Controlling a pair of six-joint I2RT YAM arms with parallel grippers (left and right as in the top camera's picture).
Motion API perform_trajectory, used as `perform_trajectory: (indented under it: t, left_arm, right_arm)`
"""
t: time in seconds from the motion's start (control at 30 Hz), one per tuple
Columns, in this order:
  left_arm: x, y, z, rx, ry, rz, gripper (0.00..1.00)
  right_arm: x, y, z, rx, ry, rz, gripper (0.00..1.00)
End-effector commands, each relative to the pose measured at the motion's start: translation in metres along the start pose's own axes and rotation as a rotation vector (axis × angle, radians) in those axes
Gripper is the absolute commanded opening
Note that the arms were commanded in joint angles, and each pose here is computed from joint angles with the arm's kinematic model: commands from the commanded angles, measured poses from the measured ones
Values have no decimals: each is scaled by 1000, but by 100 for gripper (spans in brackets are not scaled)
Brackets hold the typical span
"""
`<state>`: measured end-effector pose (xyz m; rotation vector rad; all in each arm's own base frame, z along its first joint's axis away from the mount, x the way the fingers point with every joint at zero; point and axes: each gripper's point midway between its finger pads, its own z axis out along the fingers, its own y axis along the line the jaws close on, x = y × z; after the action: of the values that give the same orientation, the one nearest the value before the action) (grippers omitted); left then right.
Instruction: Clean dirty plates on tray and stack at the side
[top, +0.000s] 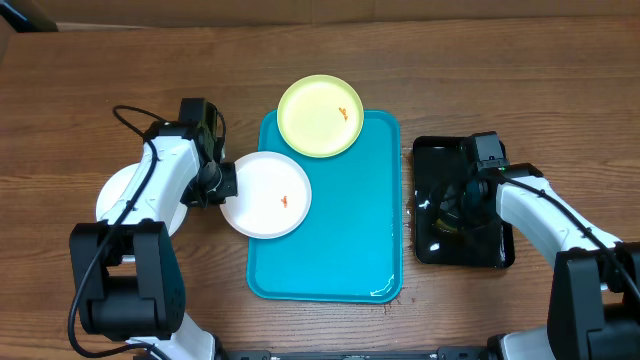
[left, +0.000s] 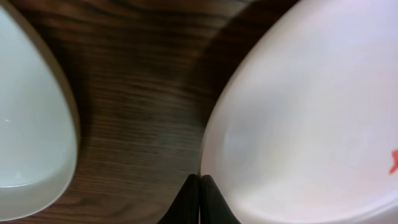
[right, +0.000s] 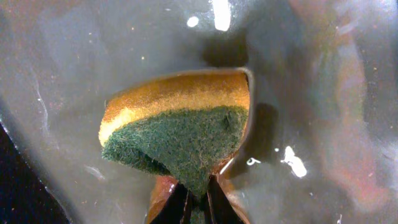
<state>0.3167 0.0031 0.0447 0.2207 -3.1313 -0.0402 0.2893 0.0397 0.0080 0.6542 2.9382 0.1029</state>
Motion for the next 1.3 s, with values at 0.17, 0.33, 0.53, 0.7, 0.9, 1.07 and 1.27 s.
perform_trajectory:
  t: [0.17, 0.33, 0.53, 0.7, 0.9, 1.07, 1.27]
  left_arm:
    - [25, -59, -3, 270, 86, 192, 4]
    - [31, -69, 0, 165, 82, 289, 4]
    - [34, -48, 0, -21, 91, 172, 4]
    - [22, -40, -18, 61, 65, 108, 7]
    - [22, -39, -52, 314, 5, 236, 100]
    - [9, -10, -54, 285, -29, 58, 100]
    - [-4, 15, -34, 143, -50, 23, 86]
  right_arm:
    - [13, -2, 5, -7, 51, -29, 4]
    - [15, 1, 5, -24, 64, -51, 4]
    - [17, 0, 5, -20, 71, -51, 4]
    - [17, 0, 5, -20, 71, -53, 4]
    - [19, -2, 4, -15, 80, -52, 4]
    - [19, -2, 4, -15, 80, -52, 4]
    - [19, -2, 4, -15, 80, -52, 4]
